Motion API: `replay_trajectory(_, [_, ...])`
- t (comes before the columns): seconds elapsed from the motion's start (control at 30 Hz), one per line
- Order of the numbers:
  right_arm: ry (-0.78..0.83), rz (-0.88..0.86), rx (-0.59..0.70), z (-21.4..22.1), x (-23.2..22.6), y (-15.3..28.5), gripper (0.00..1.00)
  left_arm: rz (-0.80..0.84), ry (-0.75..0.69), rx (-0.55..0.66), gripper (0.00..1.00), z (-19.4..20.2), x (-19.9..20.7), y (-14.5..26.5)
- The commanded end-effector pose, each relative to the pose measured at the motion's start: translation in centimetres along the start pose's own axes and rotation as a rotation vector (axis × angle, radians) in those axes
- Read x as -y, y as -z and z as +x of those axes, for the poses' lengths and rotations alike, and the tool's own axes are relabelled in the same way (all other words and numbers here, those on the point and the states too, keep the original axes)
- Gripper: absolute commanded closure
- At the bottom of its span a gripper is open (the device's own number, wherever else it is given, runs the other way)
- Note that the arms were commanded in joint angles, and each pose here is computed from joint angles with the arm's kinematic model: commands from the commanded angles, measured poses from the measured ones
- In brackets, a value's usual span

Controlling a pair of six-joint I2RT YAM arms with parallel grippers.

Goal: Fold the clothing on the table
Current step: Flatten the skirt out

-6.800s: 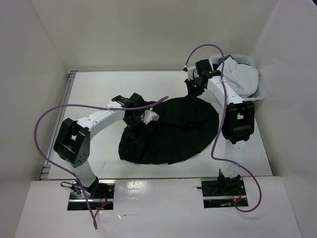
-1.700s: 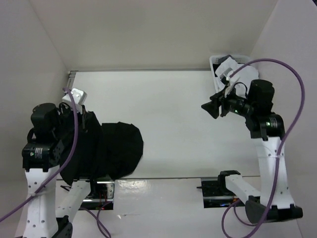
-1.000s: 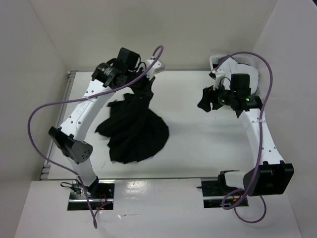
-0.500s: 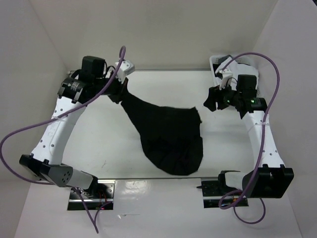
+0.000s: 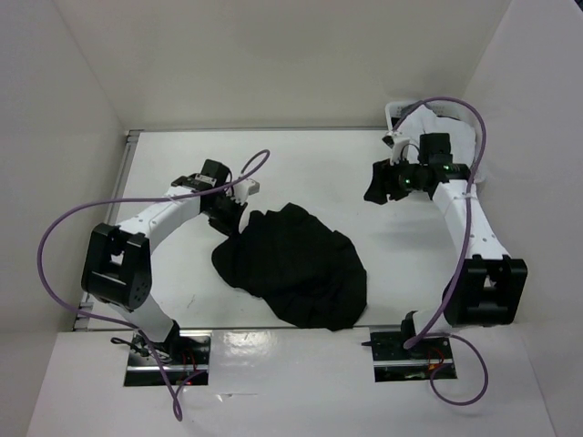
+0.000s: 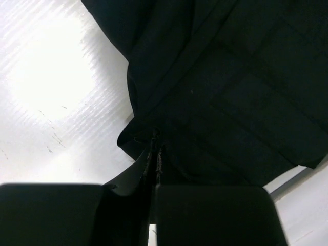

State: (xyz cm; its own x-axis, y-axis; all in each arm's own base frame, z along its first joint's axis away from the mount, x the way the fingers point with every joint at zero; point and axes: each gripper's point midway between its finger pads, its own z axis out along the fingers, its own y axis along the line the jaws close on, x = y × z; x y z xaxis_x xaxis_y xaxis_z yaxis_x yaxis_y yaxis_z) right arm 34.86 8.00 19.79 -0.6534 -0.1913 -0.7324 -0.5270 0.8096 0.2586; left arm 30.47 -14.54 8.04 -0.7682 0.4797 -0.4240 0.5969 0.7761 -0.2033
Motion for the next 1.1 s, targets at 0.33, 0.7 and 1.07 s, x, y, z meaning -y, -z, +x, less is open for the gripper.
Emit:
replay_trajectory(0.33, [0.156,-0.259,-0.229,0.3,-5.9,-14.3,0.32,-0.097,0.034,0.015,1.00,-0.3,-3.0,-1.4])
replay_trajectory(0.7, [0.102,-0.303,-0.341,5.2,-5.8,-16.6,0.35,-0.120,0.071,0.011,1.00,0.5,-4.3,-1.1])
replay_trajectory(1.07, [0.128,-0.346,-0.441,9.2,-7.9,-17.0,0.37,-0.120,0.071,0.011,1.00,0.5,-4.3,-1.1])
